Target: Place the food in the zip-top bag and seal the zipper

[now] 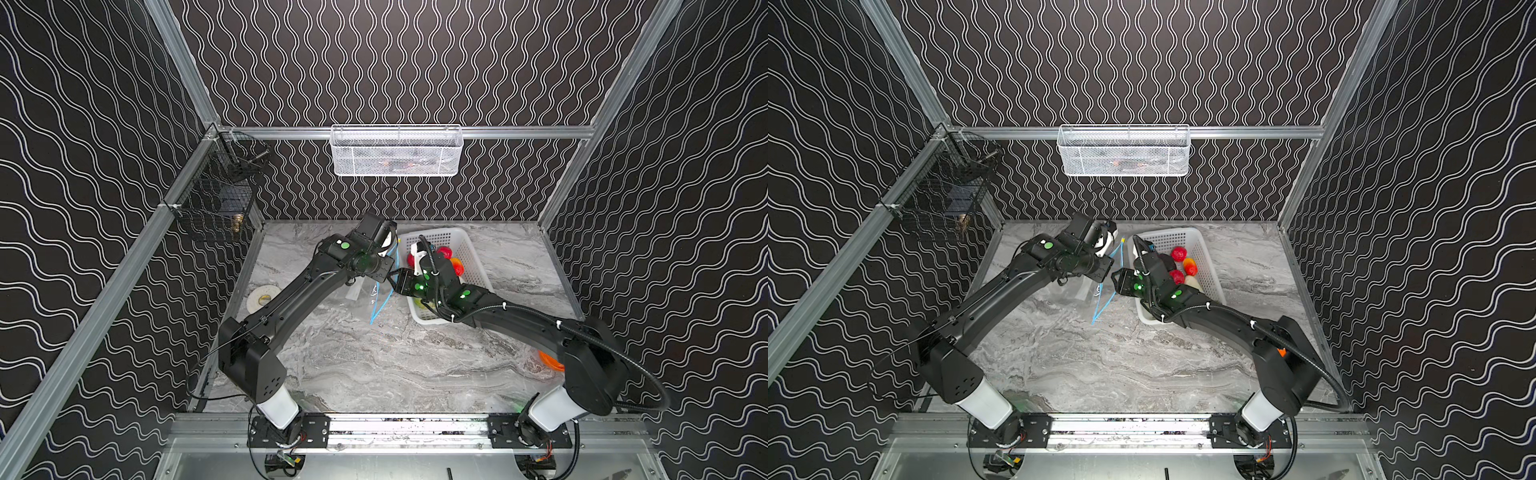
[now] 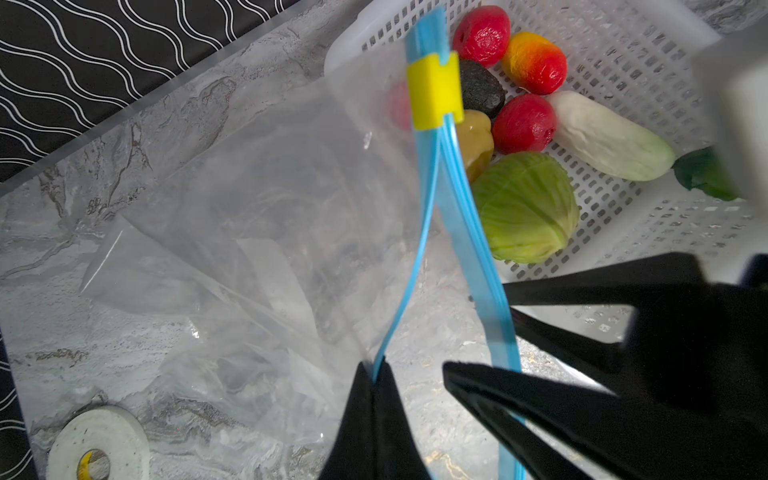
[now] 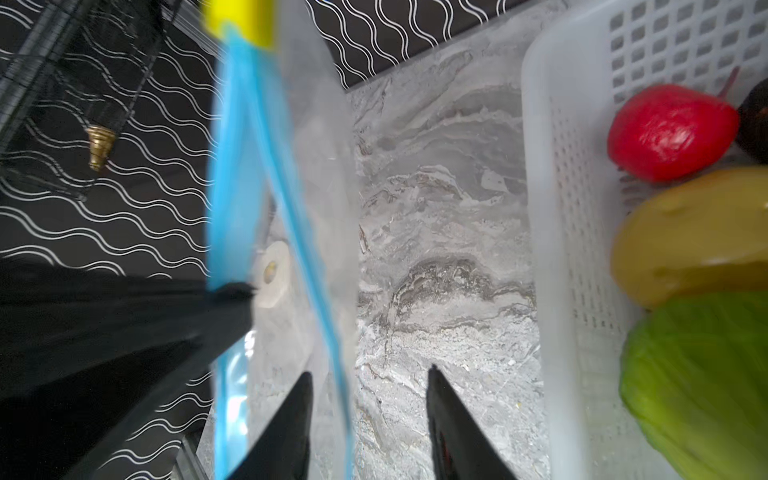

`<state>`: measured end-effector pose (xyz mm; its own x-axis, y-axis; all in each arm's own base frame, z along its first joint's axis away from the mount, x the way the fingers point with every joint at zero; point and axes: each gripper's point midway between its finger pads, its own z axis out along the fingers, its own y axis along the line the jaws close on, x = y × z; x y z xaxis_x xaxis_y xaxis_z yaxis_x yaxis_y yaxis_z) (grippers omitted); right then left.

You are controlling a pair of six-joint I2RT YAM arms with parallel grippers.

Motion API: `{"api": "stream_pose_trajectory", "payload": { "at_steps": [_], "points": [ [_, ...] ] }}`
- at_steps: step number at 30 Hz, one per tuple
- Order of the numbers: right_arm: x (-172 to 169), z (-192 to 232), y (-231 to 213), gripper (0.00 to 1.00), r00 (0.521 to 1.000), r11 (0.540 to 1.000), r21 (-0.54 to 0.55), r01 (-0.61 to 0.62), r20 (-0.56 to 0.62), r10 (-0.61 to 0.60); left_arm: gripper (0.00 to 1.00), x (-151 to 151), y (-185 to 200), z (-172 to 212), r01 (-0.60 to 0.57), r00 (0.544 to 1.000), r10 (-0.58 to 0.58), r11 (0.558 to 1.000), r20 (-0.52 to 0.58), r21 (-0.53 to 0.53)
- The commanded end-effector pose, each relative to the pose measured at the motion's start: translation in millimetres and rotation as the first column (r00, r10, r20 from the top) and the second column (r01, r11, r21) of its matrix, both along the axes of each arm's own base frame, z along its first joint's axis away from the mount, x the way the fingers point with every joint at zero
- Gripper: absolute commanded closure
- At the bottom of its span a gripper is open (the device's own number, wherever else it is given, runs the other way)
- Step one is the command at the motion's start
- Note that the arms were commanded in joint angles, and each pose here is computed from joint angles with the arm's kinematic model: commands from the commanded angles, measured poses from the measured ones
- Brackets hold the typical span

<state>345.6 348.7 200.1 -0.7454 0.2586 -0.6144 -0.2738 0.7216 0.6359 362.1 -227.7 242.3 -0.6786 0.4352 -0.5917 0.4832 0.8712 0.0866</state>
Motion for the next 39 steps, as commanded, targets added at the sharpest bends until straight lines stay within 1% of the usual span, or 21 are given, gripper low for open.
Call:
{"api": "stream_pose_trajectory", "payload": {
  "at_steps": [1,3,4,8,9,10,12,15,18,21,25,29,31,34,39],
  "points": [
    [4.9,4.4,3.0,0.75,1.0,0.999,0.026,0.02,0.001,-0.02,1.0,-3.9,-3.1,7.0,0.029,1.0,-0.029,0.999,0.004,-0.023],
    [5.5,8.8,4.5,0.95,1.0,0.999,0.038,0.015,0.014,-0.016,1.0,-6.0,-1.6,2.6,0.023,1.0,-0.023,0.999,-0.005,-0.023],
    [6.0,10.8,5.0,1.0,1.0,0.999,0.043,0.015,0.019,-0.016,1.0,-7.6,-1.8,-1.2,0.025,1.0,-0.025,0.999,-0.014,-0.024],
    [6.7,14.7,6.9,1.0,0.999,0.999,0.05,0.015,0.028,-0.017,1.0,-11.0,-4.3,-13.2,0.033,0.998,-0.034,0.999,-0.056,-0.022],
    [6.8,14.4,7.2,1.0,0.999,0.999,0.05,0.016,0.028,-0.018,0.97,-11.9,-6.2,-15.1,0.038,0.997,-0.039,0.999,-0.07,-0.026],
    [6.8,14.3,7.2,1.0,0.999,0.998,0.052,0.018,0.028,-0.02,0.92,-12.5,-8.7,-16.5,0.043,0.995,-0.046,0.999,-0.083,-0.034],
    [6.5,13.6,8.0,1.0,0.999,0.998,0.055,0.018,0.028,-0.019,0.76,-14.9,-13.7,-17.6,0.053,0.992,-0.059,0.997,-0.107,-0.053],
    [6.6,13.7,8.2,1.0,0.999,0.998,0.061,0.025,0.027,-0.026,0.58,-16.1,-17.2,-14.3,0.06,0.991,-0.068,0.996,-0.115,-0.073],
    [7.9,15.7,6.6,1.0,0.999,0.997,0.066,0.035,0.033,-0.037,0.44,-17.0,-17.1,-8.5,0.057,0.991,-0.066,0.995,-0.115,-0.078],
    [8.9,16.6,6.6,1.0,0.998,0.997,0.069,0.039,0.037,-0.042,0.37,-20.8,-18.5,-0.7,0.07,0.991,-0.081,0.993,-0.109,-0.1],
    [8.7,18.1,8.0,1.0,0.998,0.995,0.093,0.037,0.04,-0.041,0.37,-23.8,-15.1,-2.0,0.068,0.992,-0.078,0.993,-0.101,-0.098],
    [8.1,19.1,11.0,1.0,0.998,0.993,0.113,0.023,0.048,-0.029,0.41,-26.4,-14.0,-12.9,0.067,0.989,-0.077,0.994,-0.124,-0.089],
    [7.2,20.9,12.1,1.0,0.998,0.991,0.132,0.016,0.059,-0.024,0.44,-26.9,-14.0,-17.7,0.065,0.988,-0.076,0.994,-0.133,-0.086],
    [5.2,27.7,13.8,1.0,0.996,0.986,0.168,-0.001,0.084,-0.013,0.47,-28.6,-14.4,-24.9,0.065,0.986,-0.077,0.994,-0.149,-0.086],
    [0.8,39.6,14.8,1.0,0.993,0.974,0.224,-0.028,0.122,0.001,0.47,-31.2,-14.8,-31.4,0.066,0.983,-0.08,0.994,-0.163,-0.09]
  ]
}}
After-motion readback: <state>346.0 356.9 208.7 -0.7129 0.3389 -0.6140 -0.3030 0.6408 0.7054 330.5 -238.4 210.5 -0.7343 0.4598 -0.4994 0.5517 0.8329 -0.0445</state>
